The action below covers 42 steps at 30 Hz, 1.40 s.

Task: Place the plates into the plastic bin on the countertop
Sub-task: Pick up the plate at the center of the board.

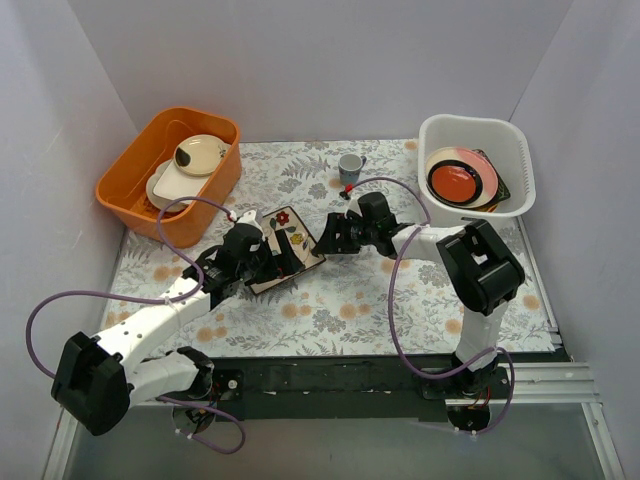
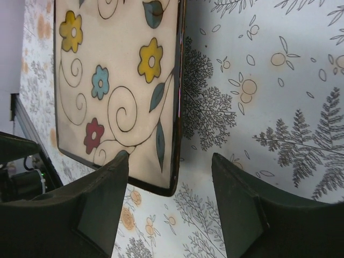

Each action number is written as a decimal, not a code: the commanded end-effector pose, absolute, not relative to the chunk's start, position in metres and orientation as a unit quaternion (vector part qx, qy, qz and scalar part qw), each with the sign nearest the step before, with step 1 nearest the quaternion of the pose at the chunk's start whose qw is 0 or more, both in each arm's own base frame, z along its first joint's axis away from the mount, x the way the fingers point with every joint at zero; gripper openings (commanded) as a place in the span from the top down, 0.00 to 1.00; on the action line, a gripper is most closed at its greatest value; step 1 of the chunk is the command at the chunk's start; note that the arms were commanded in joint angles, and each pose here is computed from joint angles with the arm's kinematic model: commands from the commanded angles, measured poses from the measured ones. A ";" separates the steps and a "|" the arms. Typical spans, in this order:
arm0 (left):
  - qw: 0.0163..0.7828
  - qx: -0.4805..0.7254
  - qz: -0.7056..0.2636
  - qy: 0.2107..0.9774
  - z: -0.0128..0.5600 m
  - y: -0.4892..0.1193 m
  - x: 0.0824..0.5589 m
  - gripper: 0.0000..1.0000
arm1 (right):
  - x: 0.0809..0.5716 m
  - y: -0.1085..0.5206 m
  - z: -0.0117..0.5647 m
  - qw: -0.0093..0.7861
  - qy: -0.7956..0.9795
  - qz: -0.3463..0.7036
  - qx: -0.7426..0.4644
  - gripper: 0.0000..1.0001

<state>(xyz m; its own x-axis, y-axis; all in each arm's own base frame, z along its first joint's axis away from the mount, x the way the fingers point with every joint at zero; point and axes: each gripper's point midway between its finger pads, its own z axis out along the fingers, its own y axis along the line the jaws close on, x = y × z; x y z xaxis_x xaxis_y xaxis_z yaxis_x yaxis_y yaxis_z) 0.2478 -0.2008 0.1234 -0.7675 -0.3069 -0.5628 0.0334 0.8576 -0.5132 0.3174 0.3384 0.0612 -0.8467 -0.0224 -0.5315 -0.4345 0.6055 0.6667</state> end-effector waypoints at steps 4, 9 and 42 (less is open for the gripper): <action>0.338 -0.085 -0.241 0.906 0.123 -0.194 0.249 0.02 | 0.316 0.362 0.076 0.236 0.822 0.505 -0.116 0.36; 0.339 -0.076 -0.237 0.907 0.122 -0.195 0.252 0.02 | 0.314 0.364 0.061 0.214 0.824 0.514 -0.101 0.45; 0.334 -0.039 -0.259 0.905 0.121 -0.214 0.261 0.02 | 0.303 0.380 0.046 0.150 0.797 0.583 -0.060 0.99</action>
